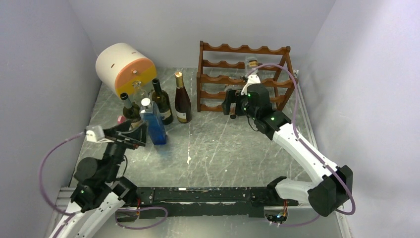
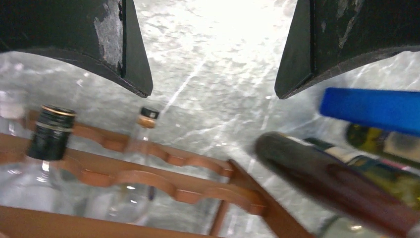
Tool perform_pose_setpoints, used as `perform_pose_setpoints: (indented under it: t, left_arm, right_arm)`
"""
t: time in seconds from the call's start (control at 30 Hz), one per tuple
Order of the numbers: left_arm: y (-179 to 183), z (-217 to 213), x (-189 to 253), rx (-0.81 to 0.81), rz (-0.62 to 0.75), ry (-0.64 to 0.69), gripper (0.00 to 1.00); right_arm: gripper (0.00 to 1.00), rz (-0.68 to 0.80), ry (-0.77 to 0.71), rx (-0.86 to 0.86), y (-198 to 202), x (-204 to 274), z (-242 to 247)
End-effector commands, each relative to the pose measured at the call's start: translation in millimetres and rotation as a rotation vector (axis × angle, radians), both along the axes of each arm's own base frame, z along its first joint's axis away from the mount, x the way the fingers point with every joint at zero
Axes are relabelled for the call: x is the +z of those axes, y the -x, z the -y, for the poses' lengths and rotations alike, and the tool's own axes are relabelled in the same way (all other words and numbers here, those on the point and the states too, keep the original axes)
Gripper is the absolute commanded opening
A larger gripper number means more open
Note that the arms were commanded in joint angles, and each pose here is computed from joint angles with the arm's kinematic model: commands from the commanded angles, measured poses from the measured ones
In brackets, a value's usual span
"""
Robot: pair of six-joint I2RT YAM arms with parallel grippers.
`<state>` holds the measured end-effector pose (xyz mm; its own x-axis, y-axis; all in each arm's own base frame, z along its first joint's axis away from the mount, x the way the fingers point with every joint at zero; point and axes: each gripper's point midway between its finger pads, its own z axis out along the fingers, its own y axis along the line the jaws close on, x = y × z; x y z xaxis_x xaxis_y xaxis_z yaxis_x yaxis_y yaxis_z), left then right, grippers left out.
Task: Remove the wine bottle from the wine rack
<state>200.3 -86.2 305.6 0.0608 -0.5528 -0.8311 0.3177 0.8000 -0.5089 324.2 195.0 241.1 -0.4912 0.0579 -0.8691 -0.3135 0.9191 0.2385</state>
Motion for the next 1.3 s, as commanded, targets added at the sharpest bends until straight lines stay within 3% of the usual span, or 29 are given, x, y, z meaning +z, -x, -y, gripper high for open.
perform_pose_setpoints:
  t: [0.0,0.13,0.3,0.47,0.63,0.9,1.1,1.27]
  left_arm:
    - [21.9,-13.2,27.8,-0.010,0.045,0.014,1.00]
    - [31.7,-17.5,75.8,-0.005,0.193,-0.055,0.99]
    - [25.1,4.7,108.7,-0.065,0.281,-0.227,0.99]
    - [24.4,48.9,140.7,-0.235,0.413,-0.363,0.99]
    - [31.2,106.5,158.4,-0.499,0.556,-0.452,1.00]
    - [47.4,193.7,115.0,-1.067,0.611,-0.453,0.85]
    - [34.3,217.1,73.0,-1.068,0.568,-0.510,0.82]
    - [23.6,213.4,55.8,-0.996,0.532,-0.548,0.82]
  right_arm:
    - [1.00,-0.024,-0.005,-0.158,-25.4,-13.7,47.8]
    - [1.00,-0.028,-0.044,-0.299,-38.7,-18.6,89.7]
    - [1.00,-0.044,-0.172,-0.404,-47.3,-34.7,133.2]
    - [0.98,-0.003,-0.387,-0.335,-54.9,-41.7,139.4]
    - [0.94,0.027,-0.479,-0.252,-62.2,-53.9,129.8]
    - [0.82,0.015,-0.551,-0.176,-81.0,-67.6,116.6]
    - [0.63,0.004,-0.578,-0.166,-91.4,-76.4,114.0]
    - [0.55,0.012,-0.588,-0.159,-97.7,-76.3,113.4]
